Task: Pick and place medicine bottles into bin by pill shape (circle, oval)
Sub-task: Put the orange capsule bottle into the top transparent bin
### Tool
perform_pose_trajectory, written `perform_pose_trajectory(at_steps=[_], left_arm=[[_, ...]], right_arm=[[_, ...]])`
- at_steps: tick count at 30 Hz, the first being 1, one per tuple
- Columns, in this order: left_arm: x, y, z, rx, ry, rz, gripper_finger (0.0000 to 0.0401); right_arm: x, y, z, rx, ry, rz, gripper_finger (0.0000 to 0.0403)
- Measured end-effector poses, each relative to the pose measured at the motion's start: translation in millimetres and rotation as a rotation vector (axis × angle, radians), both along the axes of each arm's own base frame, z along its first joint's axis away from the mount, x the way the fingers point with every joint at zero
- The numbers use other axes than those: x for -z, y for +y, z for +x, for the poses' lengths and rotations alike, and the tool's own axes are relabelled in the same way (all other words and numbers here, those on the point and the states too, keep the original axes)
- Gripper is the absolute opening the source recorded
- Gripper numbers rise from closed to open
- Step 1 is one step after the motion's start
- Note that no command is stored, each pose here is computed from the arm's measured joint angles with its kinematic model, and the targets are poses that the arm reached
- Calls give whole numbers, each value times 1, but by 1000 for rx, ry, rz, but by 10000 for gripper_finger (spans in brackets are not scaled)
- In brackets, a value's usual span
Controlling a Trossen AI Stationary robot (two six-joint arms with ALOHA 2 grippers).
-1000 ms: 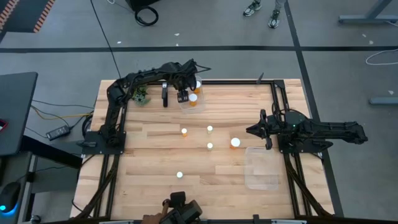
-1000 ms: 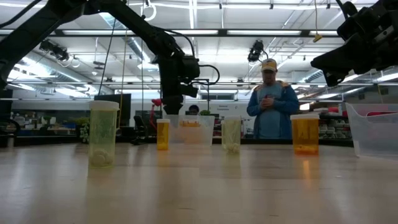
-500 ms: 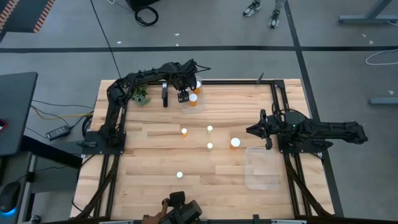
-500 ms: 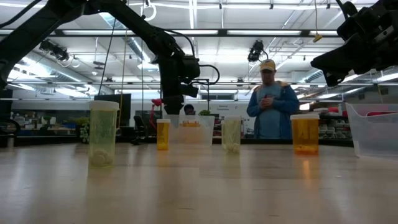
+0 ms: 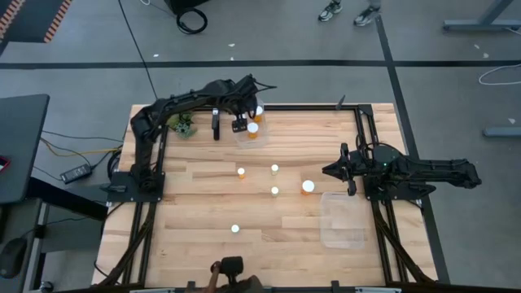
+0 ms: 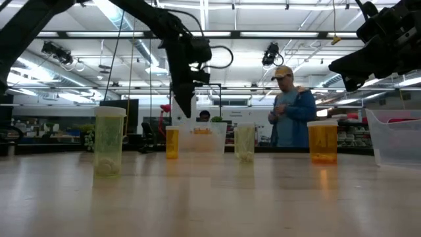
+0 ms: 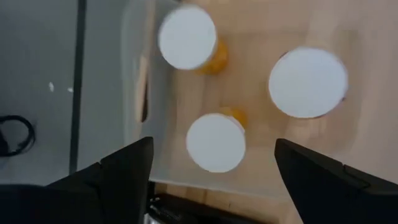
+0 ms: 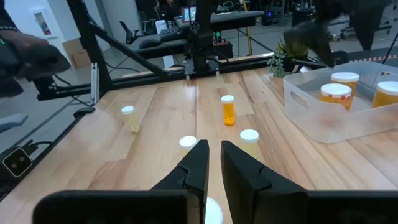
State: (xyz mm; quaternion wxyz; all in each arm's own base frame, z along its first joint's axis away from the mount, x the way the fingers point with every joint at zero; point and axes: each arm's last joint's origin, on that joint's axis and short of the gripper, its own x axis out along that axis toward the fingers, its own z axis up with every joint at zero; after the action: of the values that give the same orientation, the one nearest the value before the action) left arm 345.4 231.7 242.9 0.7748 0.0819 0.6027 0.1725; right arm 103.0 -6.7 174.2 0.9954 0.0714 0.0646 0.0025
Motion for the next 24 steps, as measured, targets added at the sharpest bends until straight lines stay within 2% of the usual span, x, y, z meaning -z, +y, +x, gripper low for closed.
perform_pose_trajectory(at_steps=[5, 12, 17, 24], left_arm=[[-25, -14, -1, 22, -67, 30, 337], [-41, -41, 11, 86, -194, -13, 313], [-54, -70, 21, 158, -246, -14, 289], [-85, -113, 18, 240, -344, -42, 249]], right_arm=[[0, 0, 0, 0, 0, 0, 49], [0, 0, 0, 0, 0, 0, 49], [0, 0, 0, 0, 1, 0, 49], [0, 0, 0, 0, 0, 0, 49]])
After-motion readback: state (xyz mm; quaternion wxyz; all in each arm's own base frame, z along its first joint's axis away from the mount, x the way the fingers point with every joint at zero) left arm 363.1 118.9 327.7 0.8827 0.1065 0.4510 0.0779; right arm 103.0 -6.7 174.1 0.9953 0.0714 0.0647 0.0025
